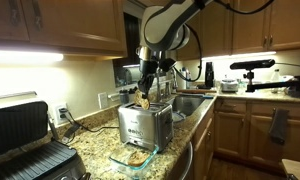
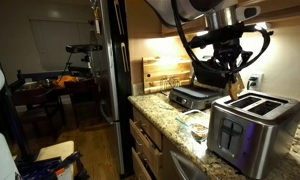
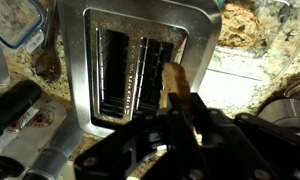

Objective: Put a slice of toast in the toaster

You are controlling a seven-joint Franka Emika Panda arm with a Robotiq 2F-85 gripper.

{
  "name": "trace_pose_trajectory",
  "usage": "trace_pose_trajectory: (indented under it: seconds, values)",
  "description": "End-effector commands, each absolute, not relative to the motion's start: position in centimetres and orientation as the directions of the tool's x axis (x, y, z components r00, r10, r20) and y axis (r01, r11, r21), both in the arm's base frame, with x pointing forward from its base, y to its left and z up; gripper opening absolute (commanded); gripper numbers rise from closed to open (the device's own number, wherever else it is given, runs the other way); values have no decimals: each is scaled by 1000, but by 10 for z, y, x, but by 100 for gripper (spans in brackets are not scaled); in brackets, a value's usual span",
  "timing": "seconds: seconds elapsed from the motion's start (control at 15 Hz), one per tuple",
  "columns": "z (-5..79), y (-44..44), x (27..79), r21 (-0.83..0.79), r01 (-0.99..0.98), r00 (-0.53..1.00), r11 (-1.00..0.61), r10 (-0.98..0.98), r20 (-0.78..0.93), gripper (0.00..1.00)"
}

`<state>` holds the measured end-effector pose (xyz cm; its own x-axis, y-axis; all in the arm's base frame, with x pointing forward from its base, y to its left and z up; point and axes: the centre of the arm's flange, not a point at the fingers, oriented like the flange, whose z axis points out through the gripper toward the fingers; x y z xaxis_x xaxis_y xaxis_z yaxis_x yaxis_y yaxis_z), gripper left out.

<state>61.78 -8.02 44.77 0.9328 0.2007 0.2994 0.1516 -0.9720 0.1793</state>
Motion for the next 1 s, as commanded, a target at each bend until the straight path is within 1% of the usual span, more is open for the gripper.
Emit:
trace_pose_trajectory:
  seconds: [0.0,0.47,0.53,0.6,0.73,0.87,0.93]
  values:
    - [447,-89,628,196,111,940,-974,167,297,9]
    - [443,-101,635,197,84,945,-977,141,296,9]
    - [443,-102,636,197,80,946,-977,137,295,20]
    - [443,-103,636,197,76,947,-978,133,294,42]
    - [442,-104,637,197,71,947,-978,127,293,46]
    - [442,-104,637,197,69,947,-978,126,295,56]
    - [443,-104,637,196,68,947,-978,125,297,63]
